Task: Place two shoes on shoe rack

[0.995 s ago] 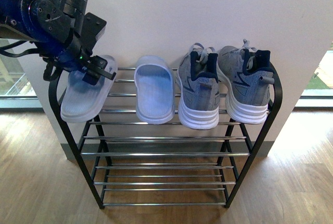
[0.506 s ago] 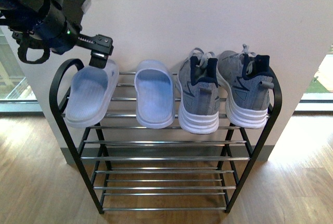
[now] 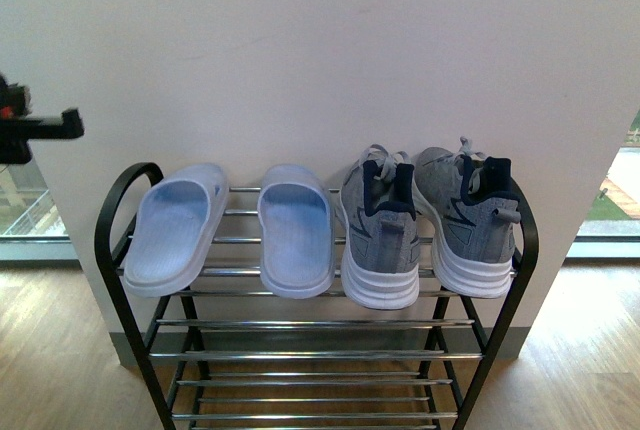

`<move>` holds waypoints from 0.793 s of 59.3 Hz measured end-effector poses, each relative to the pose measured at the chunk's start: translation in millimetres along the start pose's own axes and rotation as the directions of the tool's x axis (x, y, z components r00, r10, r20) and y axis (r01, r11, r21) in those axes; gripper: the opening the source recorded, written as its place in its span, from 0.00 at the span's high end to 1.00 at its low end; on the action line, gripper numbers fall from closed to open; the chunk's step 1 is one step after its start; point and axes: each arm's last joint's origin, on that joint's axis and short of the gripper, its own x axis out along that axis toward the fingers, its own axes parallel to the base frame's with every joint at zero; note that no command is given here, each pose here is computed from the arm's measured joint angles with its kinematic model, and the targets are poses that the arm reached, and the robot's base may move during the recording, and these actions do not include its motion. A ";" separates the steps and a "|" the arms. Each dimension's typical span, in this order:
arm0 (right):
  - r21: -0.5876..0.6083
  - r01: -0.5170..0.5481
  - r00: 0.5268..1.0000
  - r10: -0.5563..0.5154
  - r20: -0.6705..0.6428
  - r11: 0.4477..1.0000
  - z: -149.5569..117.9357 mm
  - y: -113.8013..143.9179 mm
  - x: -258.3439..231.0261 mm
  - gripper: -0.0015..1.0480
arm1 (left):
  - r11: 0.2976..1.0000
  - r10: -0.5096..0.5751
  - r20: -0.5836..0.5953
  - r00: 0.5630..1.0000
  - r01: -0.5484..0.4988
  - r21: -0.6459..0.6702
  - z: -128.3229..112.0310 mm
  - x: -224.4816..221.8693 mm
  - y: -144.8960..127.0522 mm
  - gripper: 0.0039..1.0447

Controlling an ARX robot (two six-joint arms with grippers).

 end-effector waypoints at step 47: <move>0.000 0.000 1.000 0.000 0.000 1.000 0.0 0.0 0.0 0.09 | 1.000 0.000 -0.021 1.000 0.000 -0.003 -2.2 -125.9 32.1 0.99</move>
